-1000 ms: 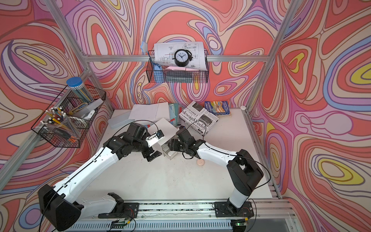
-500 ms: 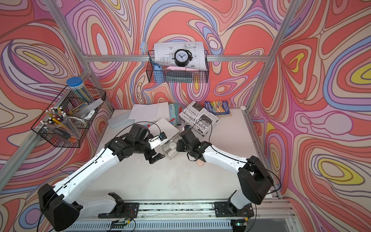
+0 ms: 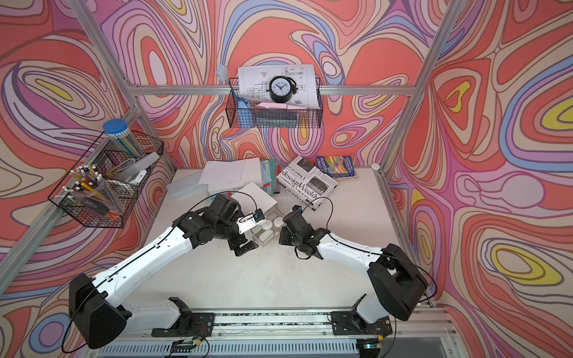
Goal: Put the bluetooth earphones in the drawer according to color
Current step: Close the drawer in the storage box.
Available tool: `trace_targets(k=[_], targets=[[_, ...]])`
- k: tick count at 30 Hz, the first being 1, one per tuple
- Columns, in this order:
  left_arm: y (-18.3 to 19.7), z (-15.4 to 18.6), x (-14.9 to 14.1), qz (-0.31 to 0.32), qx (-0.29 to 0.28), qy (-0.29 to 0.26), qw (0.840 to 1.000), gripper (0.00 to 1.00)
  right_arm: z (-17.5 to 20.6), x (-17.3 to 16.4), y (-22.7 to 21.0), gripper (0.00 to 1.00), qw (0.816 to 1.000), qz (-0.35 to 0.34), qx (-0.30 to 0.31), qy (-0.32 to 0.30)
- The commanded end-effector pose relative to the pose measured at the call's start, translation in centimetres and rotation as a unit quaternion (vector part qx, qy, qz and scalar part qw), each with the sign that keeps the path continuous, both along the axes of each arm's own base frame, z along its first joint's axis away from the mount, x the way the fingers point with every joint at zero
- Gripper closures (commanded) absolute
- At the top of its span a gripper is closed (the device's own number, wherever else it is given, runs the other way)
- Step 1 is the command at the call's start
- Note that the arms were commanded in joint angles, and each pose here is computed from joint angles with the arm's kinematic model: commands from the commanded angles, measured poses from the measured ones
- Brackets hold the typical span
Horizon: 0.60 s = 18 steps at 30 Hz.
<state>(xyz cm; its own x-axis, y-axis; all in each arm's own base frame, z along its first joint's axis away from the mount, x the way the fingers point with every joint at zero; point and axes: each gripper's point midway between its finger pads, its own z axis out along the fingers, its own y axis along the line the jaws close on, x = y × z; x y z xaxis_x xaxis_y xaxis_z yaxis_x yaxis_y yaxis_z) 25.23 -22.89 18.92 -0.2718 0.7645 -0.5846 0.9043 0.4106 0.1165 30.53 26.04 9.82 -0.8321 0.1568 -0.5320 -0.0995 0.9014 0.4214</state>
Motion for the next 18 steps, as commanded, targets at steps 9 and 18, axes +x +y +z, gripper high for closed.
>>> trace_targets(k=[9, 18], targets=[[0.2, 0.6, 0.0, -0.001, 0.005, -0.009, 1.0, 0.01, -0.4, 2.9, -1.2, 1.0, 1.0, -0.026, 0.005, -0.01], [0.3, 0.3, 0.1, 0.0, 0.011, -0.005, 1.0, 0.02, -0.4, 4.4, -0.6, 1.0, 0.999, -0.025, 0.027, -0.016]])
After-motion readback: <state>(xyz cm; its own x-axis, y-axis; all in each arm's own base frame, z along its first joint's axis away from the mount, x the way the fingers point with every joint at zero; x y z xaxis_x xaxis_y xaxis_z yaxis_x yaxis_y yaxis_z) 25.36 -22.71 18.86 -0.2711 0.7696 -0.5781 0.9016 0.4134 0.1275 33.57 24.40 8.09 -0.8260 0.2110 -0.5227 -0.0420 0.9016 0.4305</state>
